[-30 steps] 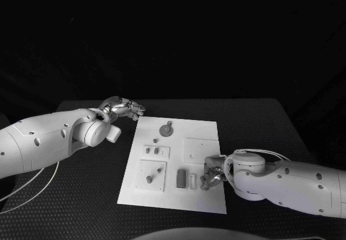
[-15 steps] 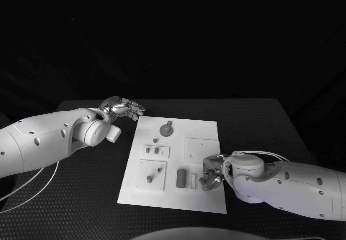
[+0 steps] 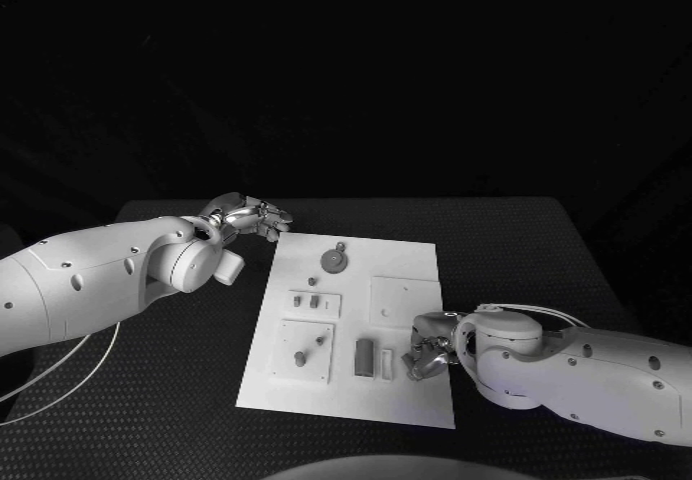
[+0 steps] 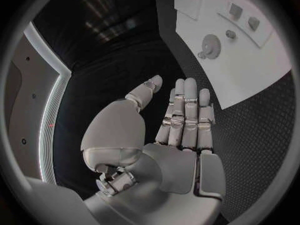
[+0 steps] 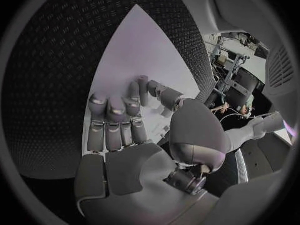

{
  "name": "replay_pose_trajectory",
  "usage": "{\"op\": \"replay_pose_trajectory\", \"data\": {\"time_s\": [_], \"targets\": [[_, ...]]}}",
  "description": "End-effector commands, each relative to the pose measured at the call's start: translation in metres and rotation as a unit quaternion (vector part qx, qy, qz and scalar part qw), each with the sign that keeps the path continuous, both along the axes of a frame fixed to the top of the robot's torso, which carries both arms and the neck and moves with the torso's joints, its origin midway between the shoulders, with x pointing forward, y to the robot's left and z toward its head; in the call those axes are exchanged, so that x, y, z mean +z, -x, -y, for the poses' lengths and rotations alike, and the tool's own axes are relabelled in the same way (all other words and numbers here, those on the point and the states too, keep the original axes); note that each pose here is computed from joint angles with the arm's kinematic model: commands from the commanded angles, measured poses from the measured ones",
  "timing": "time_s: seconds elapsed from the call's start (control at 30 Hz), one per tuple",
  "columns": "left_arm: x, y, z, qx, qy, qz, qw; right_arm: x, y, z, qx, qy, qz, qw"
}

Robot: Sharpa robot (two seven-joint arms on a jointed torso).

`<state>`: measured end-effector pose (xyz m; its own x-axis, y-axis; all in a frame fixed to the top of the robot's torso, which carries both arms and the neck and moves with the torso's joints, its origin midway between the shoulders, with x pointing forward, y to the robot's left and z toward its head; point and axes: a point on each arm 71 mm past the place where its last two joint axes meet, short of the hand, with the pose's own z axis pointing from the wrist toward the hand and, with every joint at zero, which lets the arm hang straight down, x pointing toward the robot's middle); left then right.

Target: Assemble the parts on the task board

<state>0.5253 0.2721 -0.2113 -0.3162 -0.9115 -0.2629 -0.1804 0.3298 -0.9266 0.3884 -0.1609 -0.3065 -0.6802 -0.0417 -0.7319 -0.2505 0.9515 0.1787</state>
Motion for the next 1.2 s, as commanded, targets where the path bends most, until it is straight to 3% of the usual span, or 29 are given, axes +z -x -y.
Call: {"op": "replay_pose_trajectory", "data": {"time_s": [0.03, 0.23, 0.4, 0.57, 0.77, 1.2], "targets": [[0.0005, 0.0005, 0.003, -0.010, 0.001, 0.000, 1.000, -0.004, -0.001, 0.011, -0.035, 0.005, -0.012, 0.999], [0.0004, 0.0006, 0.003, -0.011, 0.000, 0.000, 1.000, 0.006, -0.007, 0.012, -0.088, -0.054, -0.042, 0.994], [0.0003, 0.0007, 0.003, -0.012, 0.000, -0.001, 1.000, 0.006, -0.004, 0.007, -0.105, -0.080, -0.081, 0.988], [0.0002, 0.0009, 0.004, -0.013, -0.001, -0.002, 1.000, 0.004, -0.006, 0.005, -0.123, -0.092, -0.100, 0.983], [0.0002, 0.0011, 0.005, -0.015, -0.001, -0.002, 1.000, 0.002, -0.006, -0.004, -0.112, -0.092, -0.123, 0.982], [0.0000, 0.0014, 0.005, -0.018, -0.001, -0.004, 1.000, -0.001, -0.004, -0.020, -0.117, -0.112, -0.149, 0.975]]}}
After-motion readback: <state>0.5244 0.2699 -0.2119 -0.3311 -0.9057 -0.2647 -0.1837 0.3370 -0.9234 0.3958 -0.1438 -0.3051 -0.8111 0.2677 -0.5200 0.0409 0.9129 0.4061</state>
